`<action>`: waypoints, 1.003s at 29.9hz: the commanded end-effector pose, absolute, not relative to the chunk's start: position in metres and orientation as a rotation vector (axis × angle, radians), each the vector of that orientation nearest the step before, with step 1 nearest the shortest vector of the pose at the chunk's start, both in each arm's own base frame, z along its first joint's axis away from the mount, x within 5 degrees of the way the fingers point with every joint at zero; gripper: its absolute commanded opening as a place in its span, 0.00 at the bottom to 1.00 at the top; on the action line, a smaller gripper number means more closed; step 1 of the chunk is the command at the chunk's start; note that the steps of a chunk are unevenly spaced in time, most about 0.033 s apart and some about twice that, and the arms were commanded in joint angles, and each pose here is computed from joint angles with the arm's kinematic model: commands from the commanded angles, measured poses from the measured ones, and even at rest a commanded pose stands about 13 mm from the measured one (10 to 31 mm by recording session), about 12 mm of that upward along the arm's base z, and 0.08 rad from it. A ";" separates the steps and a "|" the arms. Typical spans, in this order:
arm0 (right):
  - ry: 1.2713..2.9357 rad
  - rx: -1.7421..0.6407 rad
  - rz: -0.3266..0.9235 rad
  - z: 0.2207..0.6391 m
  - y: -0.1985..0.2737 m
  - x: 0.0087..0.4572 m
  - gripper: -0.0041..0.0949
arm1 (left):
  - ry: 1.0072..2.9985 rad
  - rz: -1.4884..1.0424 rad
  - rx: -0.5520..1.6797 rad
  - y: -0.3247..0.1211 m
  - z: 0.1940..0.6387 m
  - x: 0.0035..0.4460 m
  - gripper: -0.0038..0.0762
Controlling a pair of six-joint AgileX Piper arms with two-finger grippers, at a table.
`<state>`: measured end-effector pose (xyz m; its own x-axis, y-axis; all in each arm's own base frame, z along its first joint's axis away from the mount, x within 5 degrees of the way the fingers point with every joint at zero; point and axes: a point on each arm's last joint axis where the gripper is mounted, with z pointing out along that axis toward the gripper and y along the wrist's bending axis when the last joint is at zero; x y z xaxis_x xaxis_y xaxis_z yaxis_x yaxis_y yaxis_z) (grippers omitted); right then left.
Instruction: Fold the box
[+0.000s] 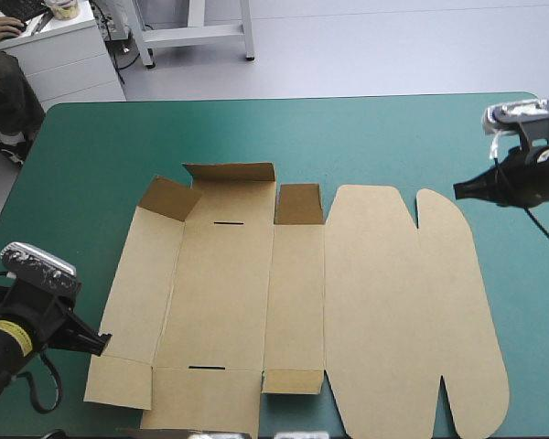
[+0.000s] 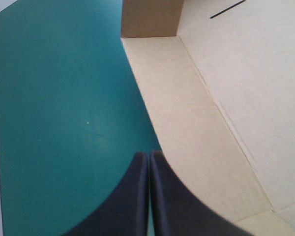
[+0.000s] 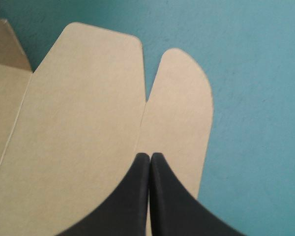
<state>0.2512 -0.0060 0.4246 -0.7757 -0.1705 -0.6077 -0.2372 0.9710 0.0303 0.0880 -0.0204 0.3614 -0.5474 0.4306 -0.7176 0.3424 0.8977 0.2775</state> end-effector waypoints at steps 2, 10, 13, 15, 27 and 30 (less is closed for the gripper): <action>2.439 -0.310 0.265 0.421 0.006 0.211 0.02 | 2.158 0.194 0.539 -0.030 0.370 0.112 0.04; 2.424 -0.383 0.328 0.397 0.017 0.164 0.02 | 2.204 0.226 0.599 -0.059 0.372 0.155 0.07; 2.404 -0.392 0.324 0.393 0.019 0.146 0.02 | 2.195 0.187 0.590 -0.070 0.383 0.169 0.07; 2.368 -0.383 0.307 0.391 0.020 0.136 0.02 | 2.205 0.125 0.558 -0.076 0.389 0.180 0.07; 2.280 -0.366 0.272 0.379 0.023 0.102 0.02 | 2.452 -0.223 0.454 -0.032 0.386 0.209 0.07; 2.279 -0.363 0.268 0.379 0.023 0.103 0.02 | 2.530 -0.288 0.379 -0.007 0.383 0.203 0.07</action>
<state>0.0992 0.0232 0.3694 -0.6954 -0.1915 -0.6926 -0.3484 0.9328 0.0919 0.2115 -0.0182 0.3694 -0.8103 0.2444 -0.5326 0.3209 0.9456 -0.0542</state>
